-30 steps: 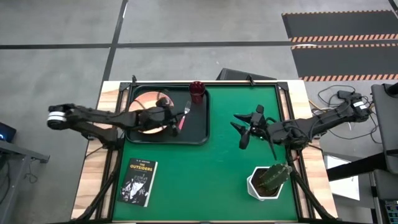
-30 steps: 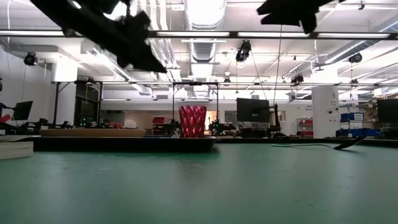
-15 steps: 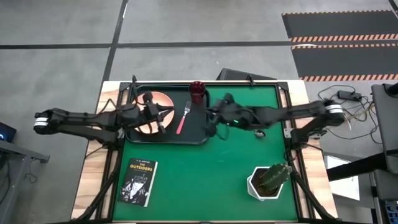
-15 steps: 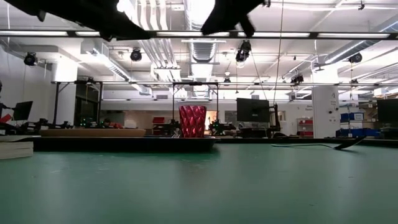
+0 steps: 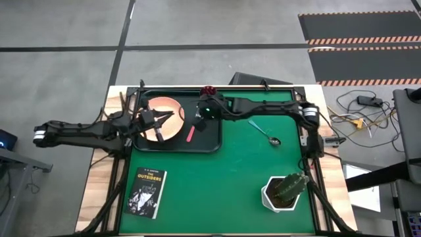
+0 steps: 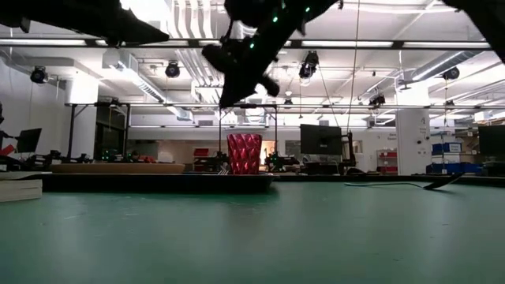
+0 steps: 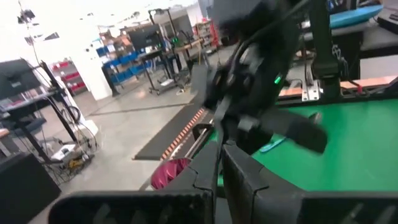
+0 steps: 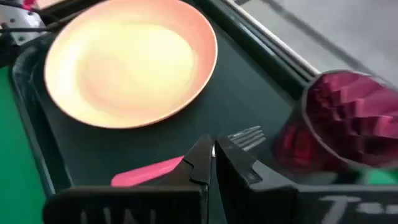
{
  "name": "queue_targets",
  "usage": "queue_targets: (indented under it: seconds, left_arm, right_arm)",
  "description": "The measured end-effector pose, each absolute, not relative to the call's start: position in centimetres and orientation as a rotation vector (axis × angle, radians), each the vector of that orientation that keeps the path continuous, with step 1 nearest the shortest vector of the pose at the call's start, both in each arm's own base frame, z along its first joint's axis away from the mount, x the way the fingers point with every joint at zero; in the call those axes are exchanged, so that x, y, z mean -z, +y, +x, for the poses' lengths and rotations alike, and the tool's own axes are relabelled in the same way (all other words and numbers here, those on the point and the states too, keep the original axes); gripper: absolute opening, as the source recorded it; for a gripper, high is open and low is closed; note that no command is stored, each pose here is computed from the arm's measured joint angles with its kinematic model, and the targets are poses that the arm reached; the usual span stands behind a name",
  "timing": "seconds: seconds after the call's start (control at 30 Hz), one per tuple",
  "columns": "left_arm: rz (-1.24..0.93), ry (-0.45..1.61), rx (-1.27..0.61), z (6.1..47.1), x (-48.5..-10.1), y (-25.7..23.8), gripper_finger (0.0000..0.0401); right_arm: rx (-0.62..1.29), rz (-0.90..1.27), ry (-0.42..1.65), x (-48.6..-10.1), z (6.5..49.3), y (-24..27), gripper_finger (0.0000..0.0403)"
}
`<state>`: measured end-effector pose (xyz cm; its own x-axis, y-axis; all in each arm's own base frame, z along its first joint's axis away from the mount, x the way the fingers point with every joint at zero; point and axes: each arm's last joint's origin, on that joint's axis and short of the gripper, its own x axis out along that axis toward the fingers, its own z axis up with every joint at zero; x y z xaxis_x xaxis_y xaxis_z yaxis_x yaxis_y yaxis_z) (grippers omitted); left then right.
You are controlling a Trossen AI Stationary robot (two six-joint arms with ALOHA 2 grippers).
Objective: Pick and place plate/cup/fork/spoon on tray
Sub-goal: Put the pink fork on the right of the black serving tray
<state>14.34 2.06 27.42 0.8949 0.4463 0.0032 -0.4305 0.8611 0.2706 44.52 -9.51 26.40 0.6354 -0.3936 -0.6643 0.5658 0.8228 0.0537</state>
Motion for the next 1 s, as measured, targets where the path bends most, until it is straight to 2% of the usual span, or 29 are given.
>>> queue_targets:
  seconds: [0.2,0.63,1.0]
  left_arm:
    - [0.280,0.010,-0.468,12.9,-27.2,2.0,0.0004]
    - [0.278,0.006,-0.468,12.4,-27.2,1.9,0.0004]
    - [0.278,0.004,-0.468,12.4,-27.2,1.9,0.0004]
  right_arm:
    - [0.517,0.319,0.736,-23.6,46.7,-11.8,0.0009]
    - [0.574,0.292,0.963,-17.2,49.3,-12.7,0.0009]
    - [0.688,0.214,1.036,-15.2,49.4,-12.9,0.0009]
